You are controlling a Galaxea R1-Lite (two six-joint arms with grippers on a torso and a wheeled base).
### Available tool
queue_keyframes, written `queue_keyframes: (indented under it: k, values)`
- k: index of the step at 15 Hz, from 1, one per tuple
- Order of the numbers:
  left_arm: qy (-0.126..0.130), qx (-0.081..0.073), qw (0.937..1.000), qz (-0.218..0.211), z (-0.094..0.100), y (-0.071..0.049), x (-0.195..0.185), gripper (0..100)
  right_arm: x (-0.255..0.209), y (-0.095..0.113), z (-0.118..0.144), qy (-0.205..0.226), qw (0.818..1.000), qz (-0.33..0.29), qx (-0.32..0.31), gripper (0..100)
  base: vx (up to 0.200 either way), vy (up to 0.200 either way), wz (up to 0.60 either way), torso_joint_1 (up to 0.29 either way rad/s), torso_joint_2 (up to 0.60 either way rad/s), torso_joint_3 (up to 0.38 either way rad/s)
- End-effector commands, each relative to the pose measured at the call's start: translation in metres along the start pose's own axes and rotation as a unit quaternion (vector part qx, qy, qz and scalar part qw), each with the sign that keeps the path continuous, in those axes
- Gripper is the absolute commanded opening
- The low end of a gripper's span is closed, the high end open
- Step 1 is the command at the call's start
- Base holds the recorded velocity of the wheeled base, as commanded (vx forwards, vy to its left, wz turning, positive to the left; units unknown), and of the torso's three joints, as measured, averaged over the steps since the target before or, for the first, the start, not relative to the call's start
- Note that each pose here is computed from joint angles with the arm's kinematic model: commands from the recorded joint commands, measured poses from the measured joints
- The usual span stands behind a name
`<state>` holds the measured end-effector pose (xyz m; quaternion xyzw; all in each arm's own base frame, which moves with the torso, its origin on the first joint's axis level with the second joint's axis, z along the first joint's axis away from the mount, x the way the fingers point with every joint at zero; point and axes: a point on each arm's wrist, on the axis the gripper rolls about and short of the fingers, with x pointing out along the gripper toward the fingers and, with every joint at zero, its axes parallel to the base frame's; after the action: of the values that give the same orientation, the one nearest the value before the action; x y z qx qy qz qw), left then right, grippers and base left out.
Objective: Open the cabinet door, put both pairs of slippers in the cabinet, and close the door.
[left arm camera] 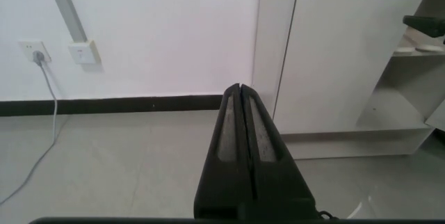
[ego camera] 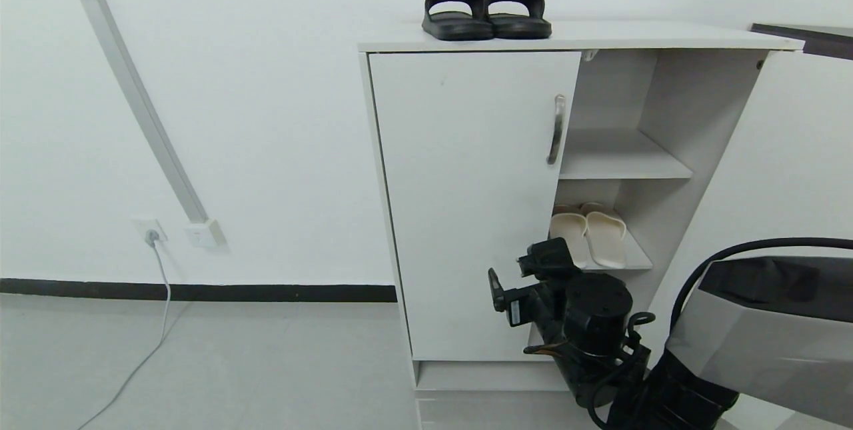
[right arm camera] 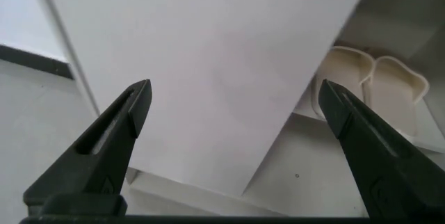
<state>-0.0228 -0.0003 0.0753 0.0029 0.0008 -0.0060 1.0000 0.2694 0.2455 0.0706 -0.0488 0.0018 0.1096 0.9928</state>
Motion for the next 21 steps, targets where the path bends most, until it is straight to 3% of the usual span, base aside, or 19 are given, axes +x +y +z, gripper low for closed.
queue_keyframes:
  k: [1, 8, 21]
  values:
    - [0.001, 0.0, 1.0, 0.0, 0.0, 0.0, 0.0, 0, 0.001, -0.001, 0.0, -0.001, 1.0, 0.001, 0.001, 100, 0.0, 0.0, 0.0, 0.0, 0.0, 0.0]
    - [0.001, -0.001, 1.0, 0.001, 0.0, 0.0, 0.0, 0, 0.004, 0.0, -0.007, 0.001, 1.0, -0.001, -0.002, 100, 0.0, 0.0, 0.0, 0.0, -0.01, -0.009]
    - [0.001, -0.001, 1.0, 0.0, 0.0, 0.0, 0.0, 0, 0.002, 0.002, -0.01, 0.004, 1.0, 0.003, -0.006, 100, 0.0, 0.0, 0.0, 0.075, -0.41, -0.341]
